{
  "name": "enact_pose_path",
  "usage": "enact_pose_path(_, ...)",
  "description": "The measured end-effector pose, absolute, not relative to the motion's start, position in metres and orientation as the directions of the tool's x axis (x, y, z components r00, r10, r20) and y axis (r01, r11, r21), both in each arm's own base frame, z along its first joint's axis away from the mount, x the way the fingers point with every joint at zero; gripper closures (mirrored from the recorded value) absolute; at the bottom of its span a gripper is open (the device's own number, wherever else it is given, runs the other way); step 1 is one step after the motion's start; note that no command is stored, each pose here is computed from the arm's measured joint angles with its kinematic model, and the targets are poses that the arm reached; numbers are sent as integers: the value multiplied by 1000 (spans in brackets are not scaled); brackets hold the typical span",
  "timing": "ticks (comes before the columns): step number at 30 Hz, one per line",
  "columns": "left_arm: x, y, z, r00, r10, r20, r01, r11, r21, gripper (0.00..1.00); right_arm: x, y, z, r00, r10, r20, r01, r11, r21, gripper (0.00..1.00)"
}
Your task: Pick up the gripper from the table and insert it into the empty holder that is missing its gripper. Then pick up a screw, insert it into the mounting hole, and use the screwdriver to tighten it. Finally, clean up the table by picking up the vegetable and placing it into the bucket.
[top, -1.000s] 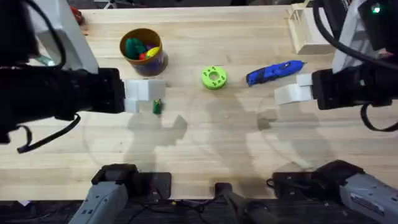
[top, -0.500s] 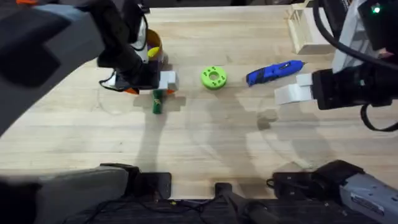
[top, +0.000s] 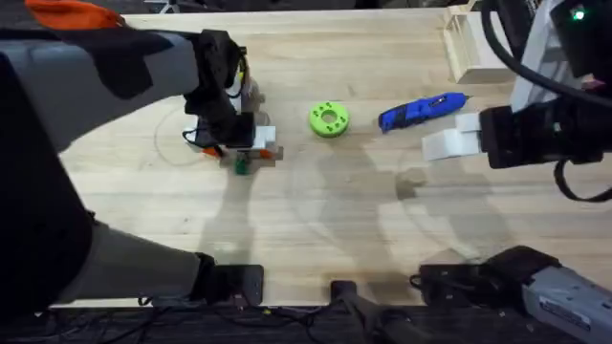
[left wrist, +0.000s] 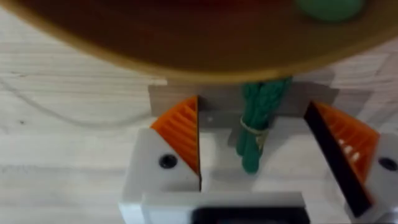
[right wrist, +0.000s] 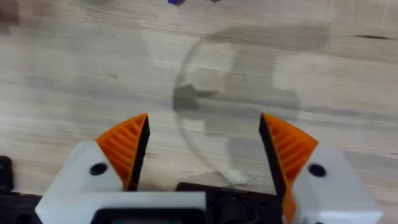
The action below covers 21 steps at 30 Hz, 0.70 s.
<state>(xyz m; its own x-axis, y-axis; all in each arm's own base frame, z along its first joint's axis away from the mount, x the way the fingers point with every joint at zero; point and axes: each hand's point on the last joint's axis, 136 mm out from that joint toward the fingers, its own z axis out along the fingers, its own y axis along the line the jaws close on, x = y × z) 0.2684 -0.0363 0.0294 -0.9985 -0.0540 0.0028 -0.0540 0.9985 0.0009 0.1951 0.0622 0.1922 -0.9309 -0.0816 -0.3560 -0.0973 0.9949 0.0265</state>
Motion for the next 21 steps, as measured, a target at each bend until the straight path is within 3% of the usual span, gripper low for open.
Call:
enact_pose_path(7, 269, -37, 30, -998, -53, -20, -53, 999, -5, 6, 195, 62, 192, -931, -82, -356, -97, 995, 26, 8)
enact_pose_path(9, 269, -37, 30, -998, -53, -20, -53, 999, -7, 54, 195, 62, 192, -931, -82, -355, -97, 995, 26, 8)
enact_pose_path(12, 268, -38, 30, -999, -49, -18, -49, 999, -10, 325, 195, 62, 192, -931, -82, -355, -97, 995, 26, 7)
enact_pose_path(13, 269, -39, 30, -999, -49, -18, -48, 999, -13, 798, 195, 62, 192, -931, -82, -356, -97, 995, 26, 8)
enact_pose_path(14, 269, -39, 31, -999, -47, -22, -47, 999, -11, 931, 195, 62, 192, -931, -82, -355, -97, 995, 26, 7)
enact_pose_path(16, 269, -37, 30, -999, -45, -24, -45, 999, -5, 984, 195, 62, 192, -931, -82, -355, -97, 995, 26, 8)
enact_pose_path(21, 268, -37, 30, -999, -45, -22, -45, 999, -3, 978, 195, 62, 192, -931, -82, -355, -97, 995, 26, 8)
